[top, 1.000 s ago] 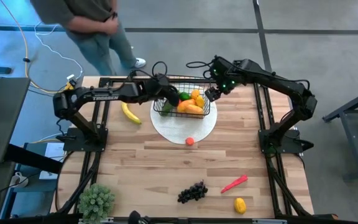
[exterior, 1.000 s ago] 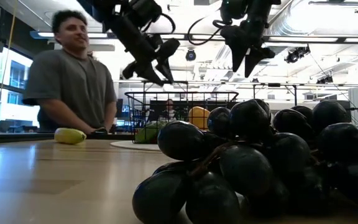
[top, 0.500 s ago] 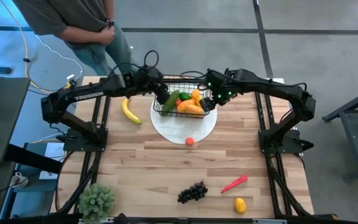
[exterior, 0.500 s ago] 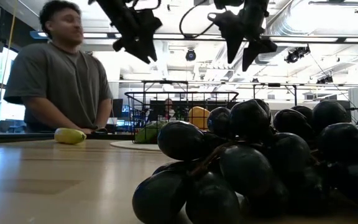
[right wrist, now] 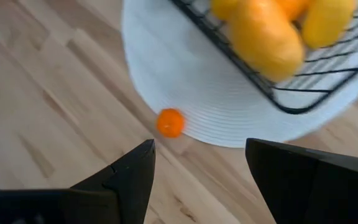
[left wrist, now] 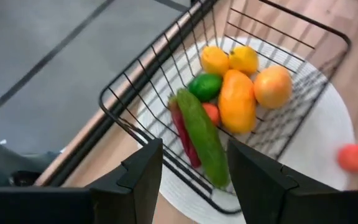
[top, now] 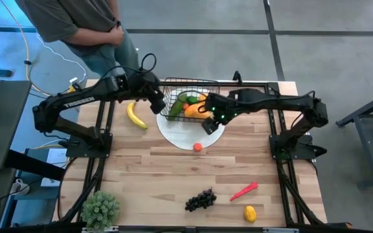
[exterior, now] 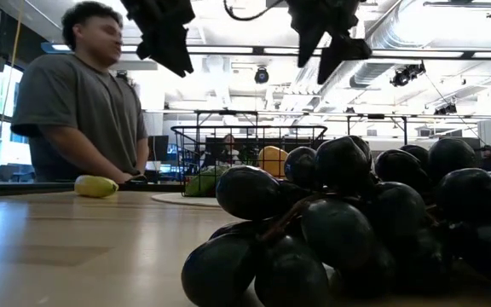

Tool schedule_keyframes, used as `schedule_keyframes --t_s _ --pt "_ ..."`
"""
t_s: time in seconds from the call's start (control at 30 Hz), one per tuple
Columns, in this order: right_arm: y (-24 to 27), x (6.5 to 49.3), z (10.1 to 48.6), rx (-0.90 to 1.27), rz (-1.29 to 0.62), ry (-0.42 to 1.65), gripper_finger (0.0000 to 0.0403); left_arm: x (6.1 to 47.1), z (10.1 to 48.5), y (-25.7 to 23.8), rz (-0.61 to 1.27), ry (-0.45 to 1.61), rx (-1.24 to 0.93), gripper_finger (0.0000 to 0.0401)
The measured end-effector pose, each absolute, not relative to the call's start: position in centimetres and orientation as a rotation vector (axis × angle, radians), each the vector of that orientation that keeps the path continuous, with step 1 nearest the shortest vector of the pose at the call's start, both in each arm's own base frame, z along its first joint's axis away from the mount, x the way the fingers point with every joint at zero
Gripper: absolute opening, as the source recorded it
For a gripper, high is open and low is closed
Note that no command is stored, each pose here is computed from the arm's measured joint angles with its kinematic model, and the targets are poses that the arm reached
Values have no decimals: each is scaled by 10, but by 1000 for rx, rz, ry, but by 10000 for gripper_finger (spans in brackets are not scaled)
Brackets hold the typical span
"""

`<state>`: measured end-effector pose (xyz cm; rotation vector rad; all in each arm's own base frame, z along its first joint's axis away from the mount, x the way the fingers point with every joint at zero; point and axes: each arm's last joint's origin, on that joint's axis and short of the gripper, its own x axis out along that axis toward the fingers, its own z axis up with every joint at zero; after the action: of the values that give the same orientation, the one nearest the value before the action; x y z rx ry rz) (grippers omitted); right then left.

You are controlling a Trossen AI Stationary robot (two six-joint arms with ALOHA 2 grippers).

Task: Build produce basket
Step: Put the orange into the wire basket

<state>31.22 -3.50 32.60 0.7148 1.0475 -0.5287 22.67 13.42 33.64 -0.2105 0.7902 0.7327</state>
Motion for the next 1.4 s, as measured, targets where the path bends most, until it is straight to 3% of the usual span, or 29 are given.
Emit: schedule_keyframes --t_s 0.57,1.4 --pt "-5 362 272 782 -561 1099 232 209 335 122 705 907 -263 170" --pt "9 399 187 776 -693 1215 232 194 327 116 746 1094 -246 170"
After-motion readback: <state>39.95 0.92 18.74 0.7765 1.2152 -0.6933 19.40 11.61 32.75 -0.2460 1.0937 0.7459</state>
